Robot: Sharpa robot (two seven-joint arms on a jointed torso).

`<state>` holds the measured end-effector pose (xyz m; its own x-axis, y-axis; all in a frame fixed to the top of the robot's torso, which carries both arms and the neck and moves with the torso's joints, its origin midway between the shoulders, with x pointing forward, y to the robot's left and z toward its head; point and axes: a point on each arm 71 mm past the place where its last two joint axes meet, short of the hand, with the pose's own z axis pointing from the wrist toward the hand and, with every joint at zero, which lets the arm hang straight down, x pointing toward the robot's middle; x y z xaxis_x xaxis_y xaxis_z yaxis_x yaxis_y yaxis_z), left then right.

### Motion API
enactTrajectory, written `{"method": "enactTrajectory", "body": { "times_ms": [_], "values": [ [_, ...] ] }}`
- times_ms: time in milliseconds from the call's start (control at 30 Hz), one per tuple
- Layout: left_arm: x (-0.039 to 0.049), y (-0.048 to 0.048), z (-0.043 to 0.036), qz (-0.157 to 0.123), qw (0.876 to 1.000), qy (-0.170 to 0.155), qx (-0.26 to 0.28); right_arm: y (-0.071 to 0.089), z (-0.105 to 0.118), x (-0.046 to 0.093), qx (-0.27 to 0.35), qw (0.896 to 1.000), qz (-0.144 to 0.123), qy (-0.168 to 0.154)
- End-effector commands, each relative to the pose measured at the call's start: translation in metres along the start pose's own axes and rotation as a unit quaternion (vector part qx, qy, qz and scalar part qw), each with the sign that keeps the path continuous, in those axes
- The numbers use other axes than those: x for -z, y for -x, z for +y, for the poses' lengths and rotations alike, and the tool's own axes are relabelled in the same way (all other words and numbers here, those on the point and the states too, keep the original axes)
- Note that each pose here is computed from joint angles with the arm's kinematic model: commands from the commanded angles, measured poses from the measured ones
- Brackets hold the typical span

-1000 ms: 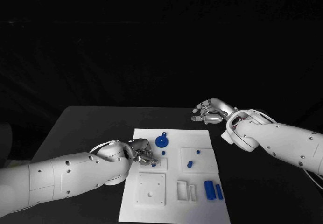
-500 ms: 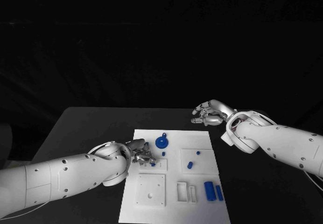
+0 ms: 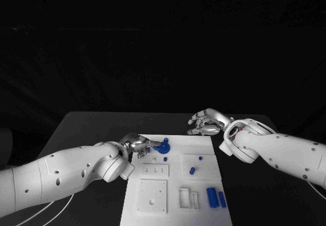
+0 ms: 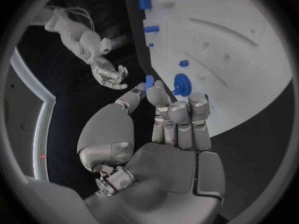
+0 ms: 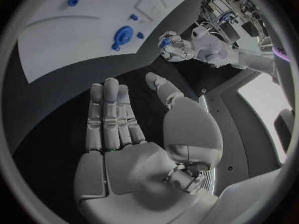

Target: Assemble the parts on the task board

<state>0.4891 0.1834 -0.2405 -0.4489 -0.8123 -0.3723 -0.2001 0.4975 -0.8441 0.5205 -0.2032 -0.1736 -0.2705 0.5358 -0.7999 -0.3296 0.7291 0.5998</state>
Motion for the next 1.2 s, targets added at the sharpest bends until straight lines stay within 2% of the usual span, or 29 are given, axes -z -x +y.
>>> {"method": "enactTrajectory", "body": {
  "times_ms": [33,133,267,400,600,800,1067,1200],
  "values": [
    [0.0009,-0.0030,-0.0063,0.007,0.985,-0.026,0.168,-0.017,0.010,0.001,-0.005,0.999,0.036,-0.014],
    [0.0018,-0.0084,-0.0100,0.022,0.978,-0.035,0.204,-0.028,0.020,0.002,-0.009,0.999,0.049,-0.014],
    [0.0027,-0.0119,-0.0125,0.031,0.975,-0.041,0.217,-0.037,0.032,0.003,-0.020,0.999,0.044,-0.014],
    [0.0022,-0.0114,-0.0130,0.026,0.975,-0.044,0.218,-0.042,0.040,0.002,-0.031,0.999,0.034,-0.014],
    [0.0023,-0.0108,-0.0135,0.021,0.975,-0.049,0.218,-0.050,0.052,0.001,-0.037,0.999,0.040,-0.005],
    [0.0018,-0.0150,-0.0164,0.026,0.975,-0.053,0.216,-0.061,0.066,-0.003,-0.041,0.998,0.046,0.012],
    [0.0011,-0.0156,-0.0170,0.031,0.977,-0.056,0.202,-0.060,0.067,-0.004,-0.043,0.999,0.022,0.011],
    [0.0014,-0.0160,-0.0172,0.036,0.979,-0.059,0.194,-0.059,0.064,-0.005,-0.041,0.999,0.020,0.009]
  ]
}}
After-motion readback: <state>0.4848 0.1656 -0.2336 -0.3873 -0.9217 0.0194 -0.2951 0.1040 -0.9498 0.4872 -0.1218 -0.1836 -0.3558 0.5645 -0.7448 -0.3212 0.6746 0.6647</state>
